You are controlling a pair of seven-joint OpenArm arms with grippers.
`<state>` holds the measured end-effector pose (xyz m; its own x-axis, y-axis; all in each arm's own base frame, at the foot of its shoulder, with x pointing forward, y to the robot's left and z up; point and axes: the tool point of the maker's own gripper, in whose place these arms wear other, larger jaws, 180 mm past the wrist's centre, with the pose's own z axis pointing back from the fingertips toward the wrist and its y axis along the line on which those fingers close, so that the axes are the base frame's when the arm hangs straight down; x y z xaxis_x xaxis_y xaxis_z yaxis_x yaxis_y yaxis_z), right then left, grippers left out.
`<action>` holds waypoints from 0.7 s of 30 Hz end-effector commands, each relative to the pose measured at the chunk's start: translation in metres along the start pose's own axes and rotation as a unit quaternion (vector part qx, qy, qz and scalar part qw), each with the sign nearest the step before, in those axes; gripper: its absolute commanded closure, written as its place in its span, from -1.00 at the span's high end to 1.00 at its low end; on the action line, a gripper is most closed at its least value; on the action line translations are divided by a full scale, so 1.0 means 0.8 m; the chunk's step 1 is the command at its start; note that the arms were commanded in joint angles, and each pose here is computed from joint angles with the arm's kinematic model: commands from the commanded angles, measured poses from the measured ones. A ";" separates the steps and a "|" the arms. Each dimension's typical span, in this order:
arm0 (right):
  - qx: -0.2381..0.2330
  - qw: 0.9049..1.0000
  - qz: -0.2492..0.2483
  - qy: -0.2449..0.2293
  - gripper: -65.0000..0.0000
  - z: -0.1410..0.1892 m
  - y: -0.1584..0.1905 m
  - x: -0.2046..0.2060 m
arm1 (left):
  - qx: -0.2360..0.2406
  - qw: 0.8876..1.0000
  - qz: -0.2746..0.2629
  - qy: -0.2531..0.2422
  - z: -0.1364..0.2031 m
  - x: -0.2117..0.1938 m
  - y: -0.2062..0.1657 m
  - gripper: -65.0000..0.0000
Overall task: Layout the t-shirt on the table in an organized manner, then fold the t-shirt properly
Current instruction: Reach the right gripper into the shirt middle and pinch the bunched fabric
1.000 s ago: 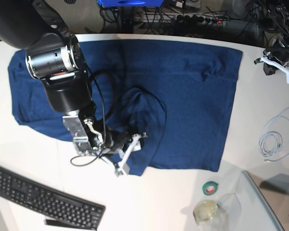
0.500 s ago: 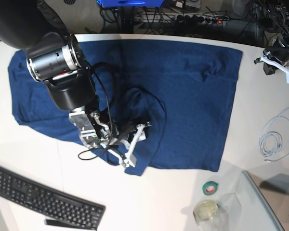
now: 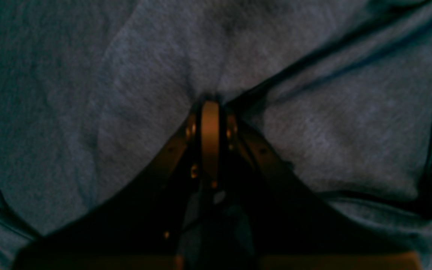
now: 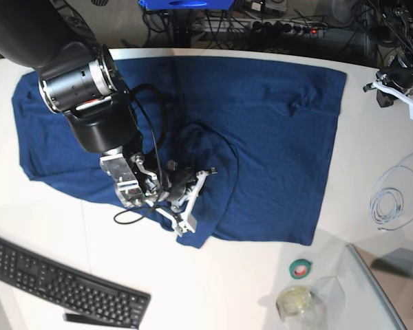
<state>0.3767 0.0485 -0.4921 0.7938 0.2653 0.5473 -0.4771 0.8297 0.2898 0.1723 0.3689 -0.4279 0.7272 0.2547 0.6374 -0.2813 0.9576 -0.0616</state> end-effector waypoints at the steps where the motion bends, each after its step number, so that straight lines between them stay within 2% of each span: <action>1: 0.005 1.000 0.008 -0.023 -0.91 0.004 0.005 0.030 | 0.002 1.000 -0.005 -0.023 0.004 0.019 0.005 -1.00; 4: 0.004 1.000 0.008 -0.024 -0.70 0.005 0.003 0.033 | 0.002 1.000 -0.005 -0.023 0.004 0.019 0.005 -1.00; 7: 0.004 1.000 0.010 -0.023 -0.27 0.005 0.004 0.032 | 0.002 1.000 -0.005 -0.023 0.004 0.019 0.005 -1.00; 9: 0.004 1.000 0.008 -0.024 -0.06 0.005 0.003 0.033 | 0.002 1.000 -0.005 -0.023 0.004 0.019 0.005 -1.00; 11: 0.005 0.999 0.010 -0.031 0.02 0.006 0.004 0.038 | 0.002 1.000 -0.005 -0.023 0.004 0.019 0.005 -1.00; 15: 0.008 0.998 0.019 -0.059 0.02 0.013 0.013 0.052 | 0.001 1.000 -0.005 -0.023 0.004 0.020 0.005 -1.00; 17: 0.008 0.998 0.024 -0.065 -0.05 0.015 0.015 0.057 | 0.002 1.000 -0.006 -0.024 0.004 0.021 0.005 -1.00; 19: 0.008 0.998 0.024 -0.065 -0.27 0.015 0.015 0.057 | 0.002 1.000 -0.006 -0.024 0.004 0.021 0.005 -1.00; 21: 0.007 0.998 0.025 -0.065 -0.66 0.015 0.015 0.058 | 0.002 1.000 -0.006 -0.024 0.004 0.021 0.005 -1.00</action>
<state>0.3823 0.0574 -0.4756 0.7522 0.2623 0.6045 -0.5080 0.8152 0.2784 0.1732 0.3690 -0.4275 0.7261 0.2544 0.6388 -0.2811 0.9577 -0.0619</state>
